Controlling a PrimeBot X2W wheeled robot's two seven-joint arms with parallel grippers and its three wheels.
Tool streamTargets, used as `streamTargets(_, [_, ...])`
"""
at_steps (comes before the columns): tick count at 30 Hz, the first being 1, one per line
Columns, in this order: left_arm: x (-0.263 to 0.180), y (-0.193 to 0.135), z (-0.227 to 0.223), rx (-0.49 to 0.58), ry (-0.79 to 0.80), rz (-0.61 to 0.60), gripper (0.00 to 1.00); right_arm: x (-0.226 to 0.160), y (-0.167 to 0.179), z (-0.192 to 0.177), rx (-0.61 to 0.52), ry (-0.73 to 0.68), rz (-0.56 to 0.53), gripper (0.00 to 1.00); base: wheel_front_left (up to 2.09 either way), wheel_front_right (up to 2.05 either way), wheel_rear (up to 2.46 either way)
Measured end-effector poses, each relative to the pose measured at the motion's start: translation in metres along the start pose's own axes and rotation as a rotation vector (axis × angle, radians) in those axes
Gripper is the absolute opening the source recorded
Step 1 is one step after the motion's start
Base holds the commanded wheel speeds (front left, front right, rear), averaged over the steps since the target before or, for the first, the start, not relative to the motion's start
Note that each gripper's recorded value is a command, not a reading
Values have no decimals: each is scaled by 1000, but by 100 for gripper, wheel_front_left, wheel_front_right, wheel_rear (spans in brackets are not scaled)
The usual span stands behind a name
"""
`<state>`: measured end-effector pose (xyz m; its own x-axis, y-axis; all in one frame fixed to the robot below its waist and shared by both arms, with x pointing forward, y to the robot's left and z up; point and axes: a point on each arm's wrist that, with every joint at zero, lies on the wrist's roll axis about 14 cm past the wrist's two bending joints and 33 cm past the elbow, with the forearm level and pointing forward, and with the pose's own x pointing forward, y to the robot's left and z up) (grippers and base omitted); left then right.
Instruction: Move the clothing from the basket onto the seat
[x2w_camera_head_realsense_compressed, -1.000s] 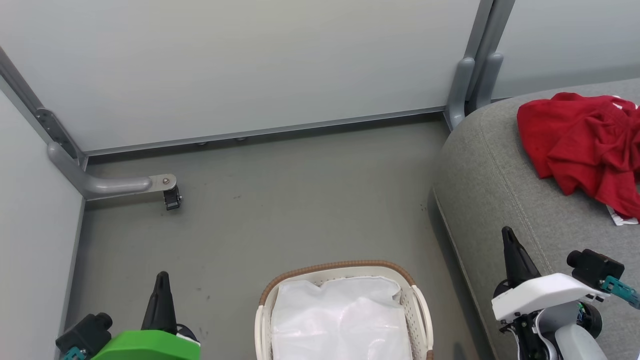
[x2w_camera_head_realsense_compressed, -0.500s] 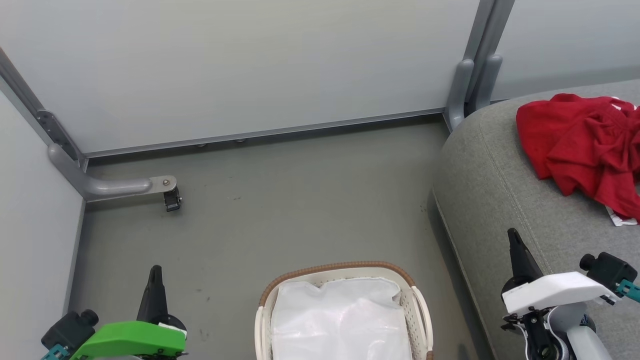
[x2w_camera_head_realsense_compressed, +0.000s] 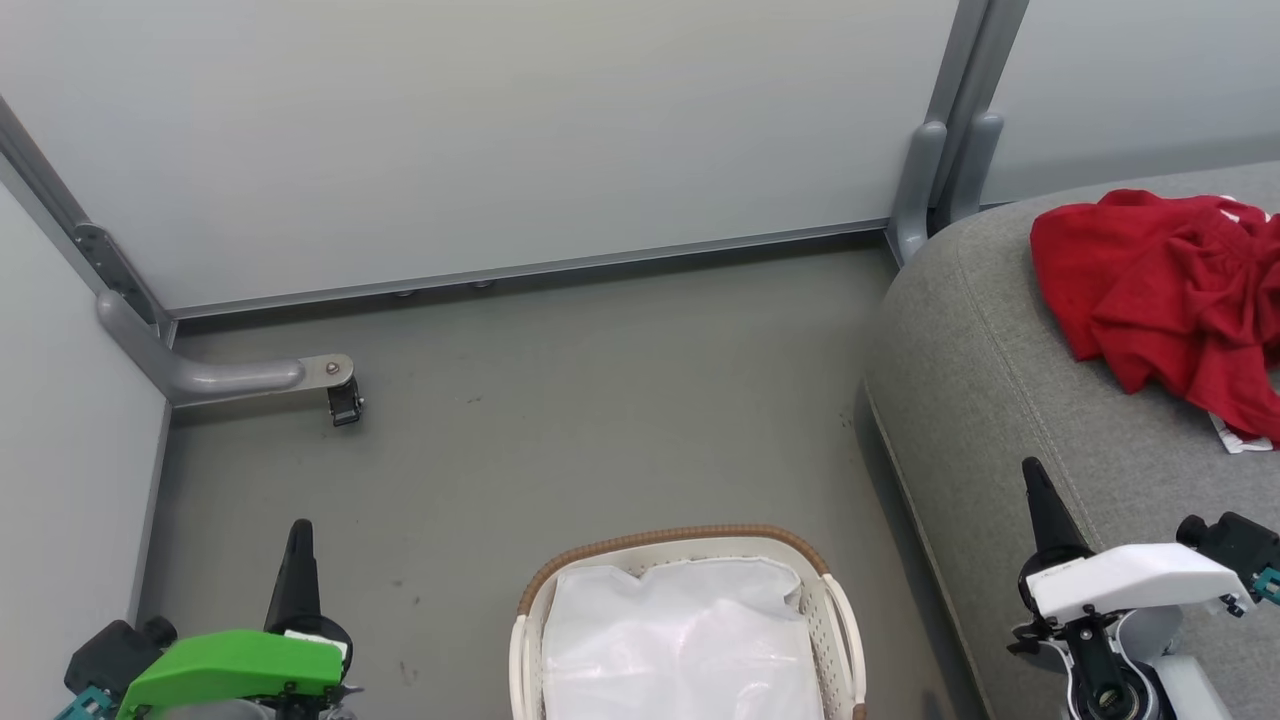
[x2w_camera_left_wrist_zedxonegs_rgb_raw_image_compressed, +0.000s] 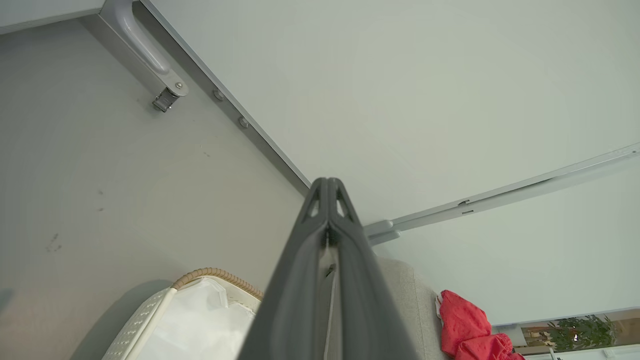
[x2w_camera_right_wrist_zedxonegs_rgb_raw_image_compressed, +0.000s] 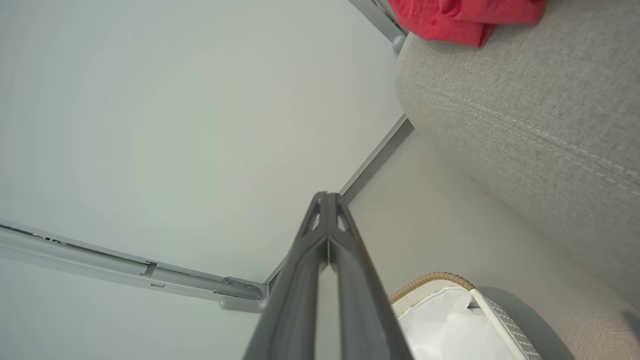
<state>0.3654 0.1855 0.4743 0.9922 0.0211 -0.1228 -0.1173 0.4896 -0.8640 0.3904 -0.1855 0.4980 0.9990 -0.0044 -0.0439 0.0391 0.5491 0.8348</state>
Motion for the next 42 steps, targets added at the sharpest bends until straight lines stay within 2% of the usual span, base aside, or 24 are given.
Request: streamTargets(42, [11, -17, 20, -346, -7, -68, 0, -2, 3, 13, 395, -6, 20, 0, 0, 0, 0])
